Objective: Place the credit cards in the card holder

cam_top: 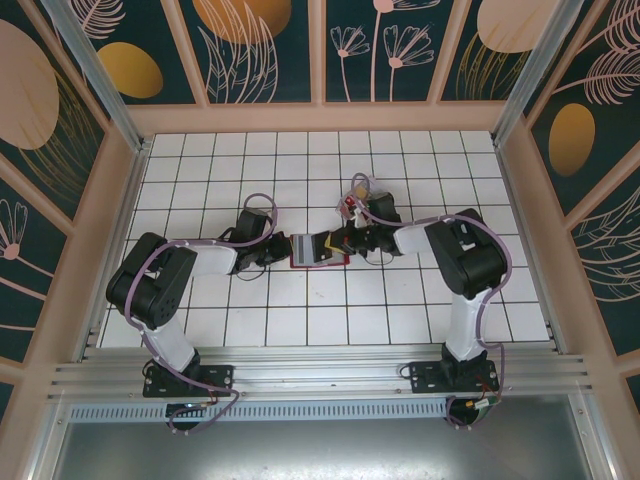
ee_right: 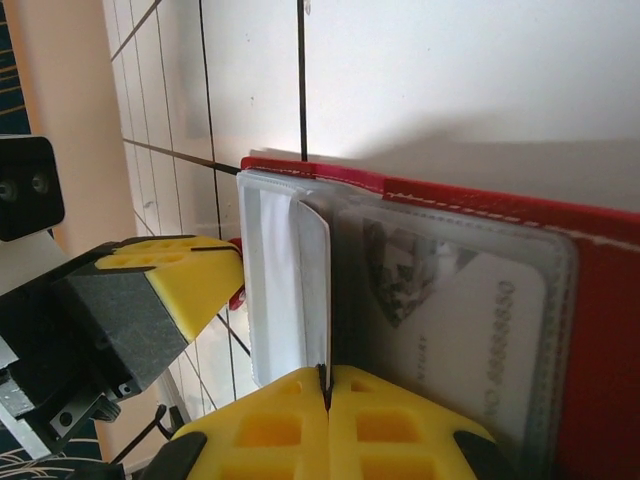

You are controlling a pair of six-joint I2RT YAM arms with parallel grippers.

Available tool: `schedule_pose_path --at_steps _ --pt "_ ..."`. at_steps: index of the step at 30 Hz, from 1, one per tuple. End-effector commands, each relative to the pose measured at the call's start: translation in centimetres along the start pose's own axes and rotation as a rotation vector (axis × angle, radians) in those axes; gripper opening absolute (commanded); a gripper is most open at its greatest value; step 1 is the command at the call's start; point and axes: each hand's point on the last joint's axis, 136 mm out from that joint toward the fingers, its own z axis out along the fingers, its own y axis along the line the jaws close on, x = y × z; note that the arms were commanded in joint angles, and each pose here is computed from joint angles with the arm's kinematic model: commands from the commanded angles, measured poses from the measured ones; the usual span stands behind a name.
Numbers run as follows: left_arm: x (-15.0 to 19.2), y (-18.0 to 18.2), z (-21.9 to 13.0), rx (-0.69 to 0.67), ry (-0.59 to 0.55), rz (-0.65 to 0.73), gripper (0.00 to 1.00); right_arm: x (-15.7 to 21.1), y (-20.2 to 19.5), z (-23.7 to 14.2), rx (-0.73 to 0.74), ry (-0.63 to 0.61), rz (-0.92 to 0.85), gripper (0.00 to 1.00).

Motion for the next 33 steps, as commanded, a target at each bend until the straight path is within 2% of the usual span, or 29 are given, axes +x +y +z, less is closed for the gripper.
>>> schedule_pose_path --at_steps 1,13,19,23,25,27,30,33 --pt "1.8 1.5 0.5 -0.034 0.051 -0.028 0.1 0.7 0.0 1.7 0.033 0.015 -0.022 0.0" --pt "2.0 1.4 0.5 -0.034 0.052 -0.027 0.1 1.7 0.2 4.5 0.194 0.028 -0.126 0.0" --pt "1.9 1.3 0.4 -0.032 0.048 -0.023 0.1 2.0 0.5 5.2 0.229 0.041 -0.161 0.0" --pt "2.0 1.4 0.2 -0.038 0.047 -0.02 0.1 1.6 0.2 4.2 0.26 0.02 -0.175 0.11" --pt "1.9 1.4 0.2 -0.039 0.045 -0.02 0.1 1.5 0.3 3.9 0.274 0.017 -0.191 0.21" --pt "1.8 1.3 0.2 -0.034 0.043 -0.02 0.1 1.3 0.6 3.9 0.29 0.013 -0.214 0.24" --pt "1.8 1.2 0.3 -0.03 0.043 -0.022 0.1 1.2 1.1 4.4 0.302 0.015 -0.236 0.23" --pt "1.7 1.1 0.2 -0.029 0.041 -0.021 0.1 1.2 0.9 4.8 0.365 0.016 -0.274 0.14"
